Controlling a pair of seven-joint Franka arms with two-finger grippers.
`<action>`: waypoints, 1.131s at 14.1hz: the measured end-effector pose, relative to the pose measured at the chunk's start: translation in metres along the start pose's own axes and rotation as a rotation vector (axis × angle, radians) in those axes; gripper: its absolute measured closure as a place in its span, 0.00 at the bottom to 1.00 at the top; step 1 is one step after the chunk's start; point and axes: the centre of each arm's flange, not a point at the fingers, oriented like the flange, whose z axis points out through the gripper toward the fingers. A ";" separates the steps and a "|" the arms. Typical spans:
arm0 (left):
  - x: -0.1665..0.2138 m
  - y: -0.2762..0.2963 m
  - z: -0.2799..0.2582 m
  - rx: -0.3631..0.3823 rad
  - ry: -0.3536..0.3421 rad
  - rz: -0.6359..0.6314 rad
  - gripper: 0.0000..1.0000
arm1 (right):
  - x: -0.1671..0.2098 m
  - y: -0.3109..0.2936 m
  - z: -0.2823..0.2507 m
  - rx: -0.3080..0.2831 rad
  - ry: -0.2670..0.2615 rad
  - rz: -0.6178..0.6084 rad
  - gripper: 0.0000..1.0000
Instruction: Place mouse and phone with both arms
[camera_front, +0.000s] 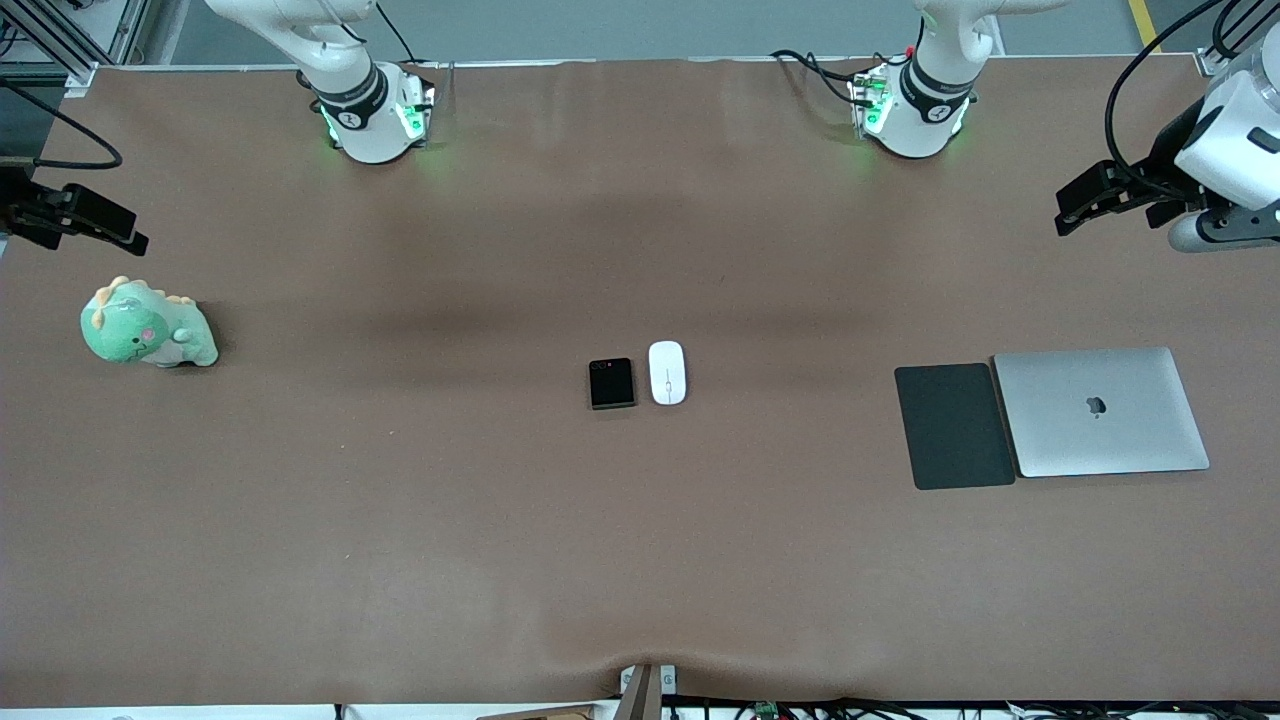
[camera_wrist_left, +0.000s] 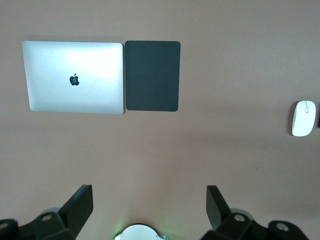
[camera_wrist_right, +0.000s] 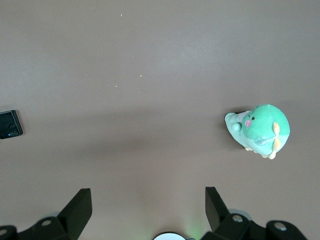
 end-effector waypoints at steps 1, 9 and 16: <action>0.000 0.000 0.000 0.000 0.000 0.000 0.00 | 0.000 0.000 0.000 0.000 0.000 0.000 0.00; 0.009 -0.001 0.000 -0.005 0.003 -0.003 0.00 | 0.000 0.000 0.000 0.000 0.000 0.000 0.00; 0.028 0.056 0.037 0.006 -0.063 0.003 0.00 | 0.000 -0.001 0.000 0.001 0.000 -0.001 0.00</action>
